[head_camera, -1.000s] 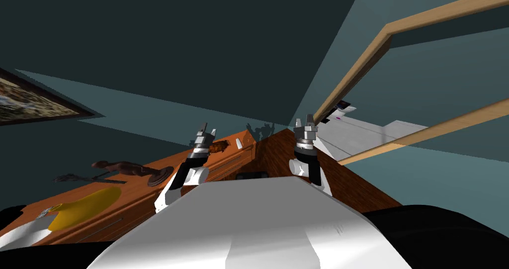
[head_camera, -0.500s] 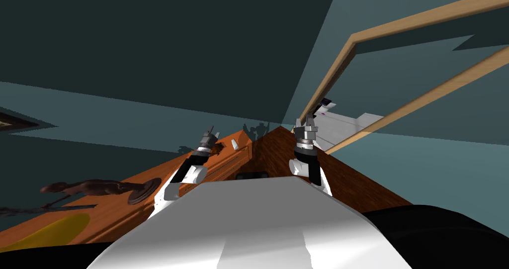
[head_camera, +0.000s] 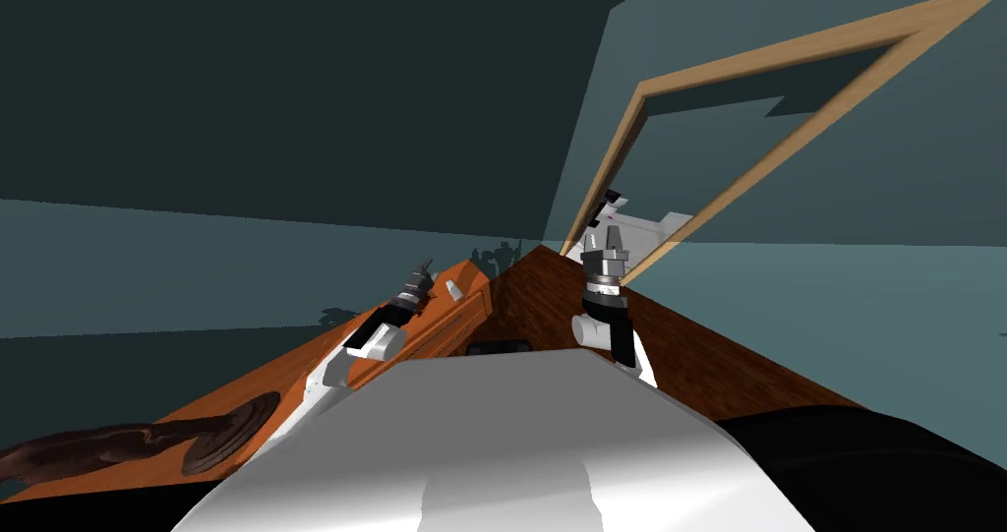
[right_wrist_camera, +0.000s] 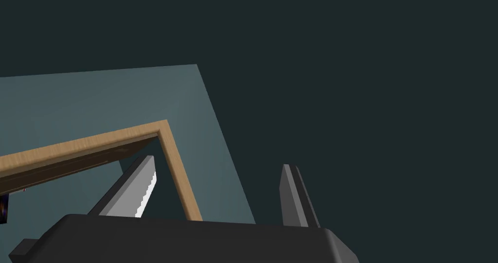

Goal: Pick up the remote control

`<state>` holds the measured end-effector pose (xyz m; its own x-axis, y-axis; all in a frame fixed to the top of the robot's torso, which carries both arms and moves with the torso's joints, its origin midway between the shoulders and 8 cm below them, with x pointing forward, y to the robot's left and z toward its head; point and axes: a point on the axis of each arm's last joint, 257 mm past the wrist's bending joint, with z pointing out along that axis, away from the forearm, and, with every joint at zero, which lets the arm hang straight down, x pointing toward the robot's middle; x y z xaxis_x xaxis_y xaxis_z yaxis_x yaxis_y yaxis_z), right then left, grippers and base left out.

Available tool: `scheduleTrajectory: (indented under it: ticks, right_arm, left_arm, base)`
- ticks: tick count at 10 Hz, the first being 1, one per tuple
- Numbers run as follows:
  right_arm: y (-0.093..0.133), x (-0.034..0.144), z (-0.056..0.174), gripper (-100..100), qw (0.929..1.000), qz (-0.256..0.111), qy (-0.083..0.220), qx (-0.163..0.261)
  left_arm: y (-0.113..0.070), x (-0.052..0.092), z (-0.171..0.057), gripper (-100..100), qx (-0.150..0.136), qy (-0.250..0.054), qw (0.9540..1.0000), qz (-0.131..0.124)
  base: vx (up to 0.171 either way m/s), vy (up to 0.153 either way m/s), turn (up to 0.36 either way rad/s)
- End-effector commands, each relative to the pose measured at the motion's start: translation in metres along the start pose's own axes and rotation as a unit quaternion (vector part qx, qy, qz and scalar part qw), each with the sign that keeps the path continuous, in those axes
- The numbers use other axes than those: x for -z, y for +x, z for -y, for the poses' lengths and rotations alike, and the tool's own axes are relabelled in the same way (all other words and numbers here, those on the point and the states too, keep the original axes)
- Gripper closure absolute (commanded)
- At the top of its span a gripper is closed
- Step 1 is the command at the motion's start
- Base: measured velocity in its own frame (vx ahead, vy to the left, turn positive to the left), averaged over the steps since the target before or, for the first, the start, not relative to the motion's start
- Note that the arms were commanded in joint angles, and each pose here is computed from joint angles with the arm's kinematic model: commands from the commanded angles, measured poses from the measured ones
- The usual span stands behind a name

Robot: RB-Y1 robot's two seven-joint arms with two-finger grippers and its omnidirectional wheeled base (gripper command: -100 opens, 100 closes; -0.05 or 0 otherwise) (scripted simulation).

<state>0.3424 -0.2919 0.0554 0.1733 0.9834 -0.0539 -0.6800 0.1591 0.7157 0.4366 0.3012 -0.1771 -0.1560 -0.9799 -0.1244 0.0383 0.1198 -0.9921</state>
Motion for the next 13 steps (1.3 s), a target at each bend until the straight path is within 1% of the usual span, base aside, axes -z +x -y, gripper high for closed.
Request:
scheduleTrajectory:
  ticks: [1,2,3,4,5,6,7,8,9,10,11,12,13]
  right_arm:
    - [0.0,0.0,0.0,0,1.0,0.0,0.0,0.0]
    - [0.0,0.0,0.0,0,1.0,0.0,0.0,0.0]
    - [0.0,0.0,0.0,0,1.0,0.0,0.0,0.0]
    - [0.0,0.0,0.0,0,1.0,0.0,0.0,0.0]
    - [0.0,0.0,0.0,0,1.0,0.0,0.0,0.0]
    - [0.0,0.0,0.0,0,1.0,0.0,0.0,0.0]
    - [0.0,0.0,0.0,0,1.0,0.0,0.0,0.0]
    - [0.0,0.0,0.0,0,1.0,0.0,0.0,0.0]
    - [0.0,0.0,0.0,0,1.0,0.0,0.0,0.0]
    - [0.0,0.0,0.0,0,1.0,0.0,0.0,0.0]
    - [0.0,0.0,0.0,0,1.0,0.0,0.0,0.0]
    - [0.0,0.0,0.0,0,1.0,0.0,0.0,0.0]
    - [0.0,0.0,0.0,0,1.0,0.0,0.0,0.0]
  left_arm:
    - [0.001,-0.002,-0.016,-100,-0.001,-0.026,0.9996,-0.006]
    - [-0.001,-0.002,-0.041,-100,-0.001,-0.061,0.998,-0.013]
    - [-0.001,-0.002,-0.042,-100,-0.001,-0.063,0.9979,-0.013]
    - [-0.004,0.001,-0.067,-100,-0.001,-0.1,0.9948,-0.02]
    - [-0.004,0.001,-0.068,-100,-0.001,-0.101,0.9946,-0.02]
    - [-0.008,0.005,-0.094,-100,0.0,-0.14,0.9898,-0.026]
    - [-0.008,0.008,-0.111,-100,-0.002,-0.167,0.9853,-0.034]
    - [-0.012,0.012,-0.121,-100,0.001,-0.179,0.9833,-0.03]
    - [-0.017,0.02,-0.146,-100,0.002,-0.217,0.9757,-0.034]
    - [-0.017,0.02,-0.147,-100,0.002,-0.219,0.9752,-0.034]
    - [-0.018,0.029,-0.168,-100,0.004,-0.253,0.9667,-0.04]
    - [-0.022,0.031,-0.173,-100,0.004,-0.258,0.9654,-0.037]
    - [-0.028,0.044,-0.198,-100,0.006,-0.297,0.9541,-0.039]
  base:
    - [-0.014,0.024,-0.165]
    - [-0.011,0.019,-0.296]
    - [-0.007,0.023,-0.125]
    - [-0.006,0.016,-0.268]
    - [-0.003,0.019,-0.149]
    - [0.002,0.018,-0.304]
    - [0.0,0.033,-0.419]
    - [0.003,0.037,-0.14]
    - [0.008,0.03,-0.246]
    - [0.005,0.029,-0.146]
    - [0.014,0.024,-0.339]
    - [0.011,0.029,-0.123]
    - [0.015,0.035,-0.264]
